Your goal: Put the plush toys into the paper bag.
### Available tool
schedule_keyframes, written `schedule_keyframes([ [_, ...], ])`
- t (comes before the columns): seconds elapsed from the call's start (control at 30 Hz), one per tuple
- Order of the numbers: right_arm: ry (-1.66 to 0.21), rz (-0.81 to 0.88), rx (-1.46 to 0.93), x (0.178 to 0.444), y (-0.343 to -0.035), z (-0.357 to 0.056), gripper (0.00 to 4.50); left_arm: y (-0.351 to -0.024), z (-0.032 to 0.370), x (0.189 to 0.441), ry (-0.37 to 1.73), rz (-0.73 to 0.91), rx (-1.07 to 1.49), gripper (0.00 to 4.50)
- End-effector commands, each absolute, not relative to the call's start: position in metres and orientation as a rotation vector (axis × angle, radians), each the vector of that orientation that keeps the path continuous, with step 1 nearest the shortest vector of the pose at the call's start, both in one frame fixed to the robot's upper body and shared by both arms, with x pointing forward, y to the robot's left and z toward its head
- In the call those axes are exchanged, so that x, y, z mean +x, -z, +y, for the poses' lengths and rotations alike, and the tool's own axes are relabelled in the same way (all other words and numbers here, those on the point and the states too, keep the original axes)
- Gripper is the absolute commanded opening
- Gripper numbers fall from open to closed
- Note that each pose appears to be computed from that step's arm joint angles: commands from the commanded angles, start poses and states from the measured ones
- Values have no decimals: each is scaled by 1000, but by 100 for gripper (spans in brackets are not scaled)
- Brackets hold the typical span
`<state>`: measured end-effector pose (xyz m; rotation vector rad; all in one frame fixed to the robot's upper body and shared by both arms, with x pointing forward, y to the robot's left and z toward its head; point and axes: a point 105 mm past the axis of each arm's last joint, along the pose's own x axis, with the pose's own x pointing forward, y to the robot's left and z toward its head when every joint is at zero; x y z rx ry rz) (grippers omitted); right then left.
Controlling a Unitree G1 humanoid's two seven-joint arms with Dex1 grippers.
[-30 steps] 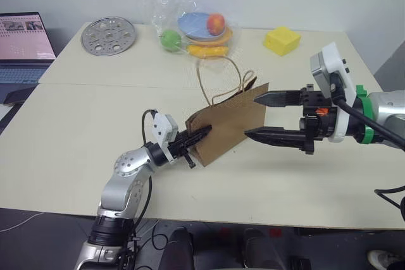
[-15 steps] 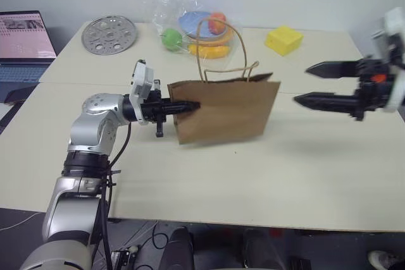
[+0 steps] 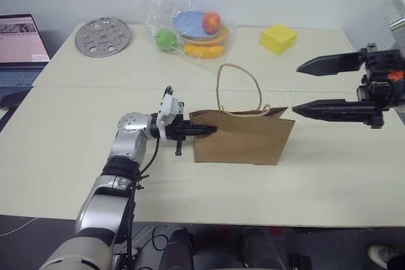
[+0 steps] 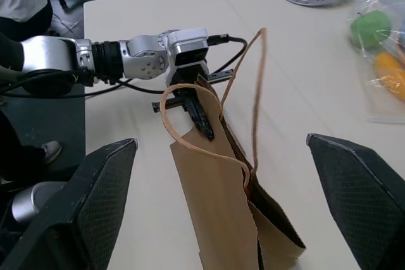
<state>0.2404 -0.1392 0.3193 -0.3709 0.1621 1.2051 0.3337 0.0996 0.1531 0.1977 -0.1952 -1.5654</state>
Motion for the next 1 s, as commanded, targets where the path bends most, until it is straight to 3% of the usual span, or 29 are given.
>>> schedule_keyframes([
  [0.03,-1207,126,-394,239,-327,-138,450,-155,105,324,1592,-202,229,63],
  [0.37,-1224,123,-365,245,-321,-138,450,-197,125,333,1490,-232,278,351],
  [0.47,-1221,112,-350,249,-318,-140,450,-222,147,326,1429,-188,282,443],
  [0.63,-1179,95,-329,252,-319,-149,450,-252,189,320,1182,4,166,447],
  [0.77,-1095,103,-322,259,-317,-169,450,-285,200,326,966,-81,184,447],
  [1.0,-1064,113,-296,270,-302,-180,450,-270,197,323,943,-15,251,447],
])
